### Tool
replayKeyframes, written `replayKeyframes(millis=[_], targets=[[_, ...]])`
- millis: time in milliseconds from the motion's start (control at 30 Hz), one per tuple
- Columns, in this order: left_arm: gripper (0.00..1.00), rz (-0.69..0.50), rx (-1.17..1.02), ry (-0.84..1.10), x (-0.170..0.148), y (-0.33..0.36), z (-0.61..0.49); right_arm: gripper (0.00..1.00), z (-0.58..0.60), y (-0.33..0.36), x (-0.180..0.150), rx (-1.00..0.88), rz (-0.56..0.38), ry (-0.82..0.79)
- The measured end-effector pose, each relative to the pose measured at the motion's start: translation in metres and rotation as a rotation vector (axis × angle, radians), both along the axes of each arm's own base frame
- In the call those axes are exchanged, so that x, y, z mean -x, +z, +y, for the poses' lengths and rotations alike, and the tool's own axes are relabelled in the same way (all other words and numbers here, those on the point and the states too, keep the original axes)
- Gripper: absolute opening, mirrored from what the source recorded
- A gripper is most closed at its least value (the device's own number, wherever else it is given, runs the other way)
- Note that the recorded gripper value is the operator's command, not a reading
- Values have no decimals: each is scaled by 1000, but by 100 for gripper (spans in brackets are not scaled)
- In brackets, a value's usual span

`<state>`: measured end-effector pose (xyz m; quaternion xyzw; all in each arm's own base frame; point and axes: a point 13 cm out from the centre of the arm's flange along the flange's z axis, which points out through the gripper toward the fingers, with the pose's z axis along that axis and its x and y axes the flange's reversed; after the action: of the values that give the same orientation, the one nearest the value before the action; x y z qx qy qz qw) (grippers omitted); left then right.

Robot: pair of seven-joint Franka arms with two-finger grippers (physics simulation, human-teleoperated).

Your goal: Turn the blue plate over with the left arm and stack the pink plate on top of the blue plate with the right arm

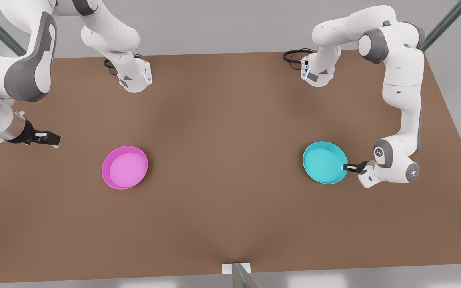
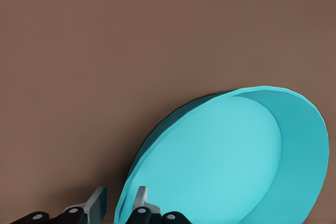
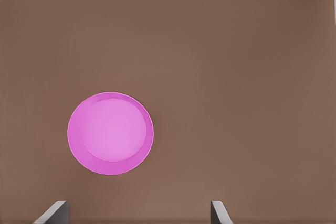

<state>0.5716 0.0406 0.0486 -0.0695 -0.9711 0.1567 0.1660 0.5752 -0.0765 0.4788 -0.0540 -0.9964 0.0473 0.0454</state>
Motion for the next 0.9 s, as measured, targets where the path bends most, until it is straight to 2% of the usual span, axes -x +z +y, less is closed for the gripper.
replayKeyframes(millis=[67,133,167,533,633,900], targets=[[33,1,1,-2,0,-1,0,100,0,-2,-2,0,1,1],[28,1,1,-3,0,-1,0,100,0,-2,-6,-1,-3,1],[21,1,1,-4,0,-1,0,100,-1,-3,-7,-1,-3,0],[21,-44,-22,-15,-15,27,7,100,-1,-3,-8,0,-6,1],[21,-84,-34,-25,-28,51,1,100,-2,-3,-8,-1,-6,-1],[21,-287,-135,-148,-119,208,-62,100,-1,-3,-8,-1,-5,1]])
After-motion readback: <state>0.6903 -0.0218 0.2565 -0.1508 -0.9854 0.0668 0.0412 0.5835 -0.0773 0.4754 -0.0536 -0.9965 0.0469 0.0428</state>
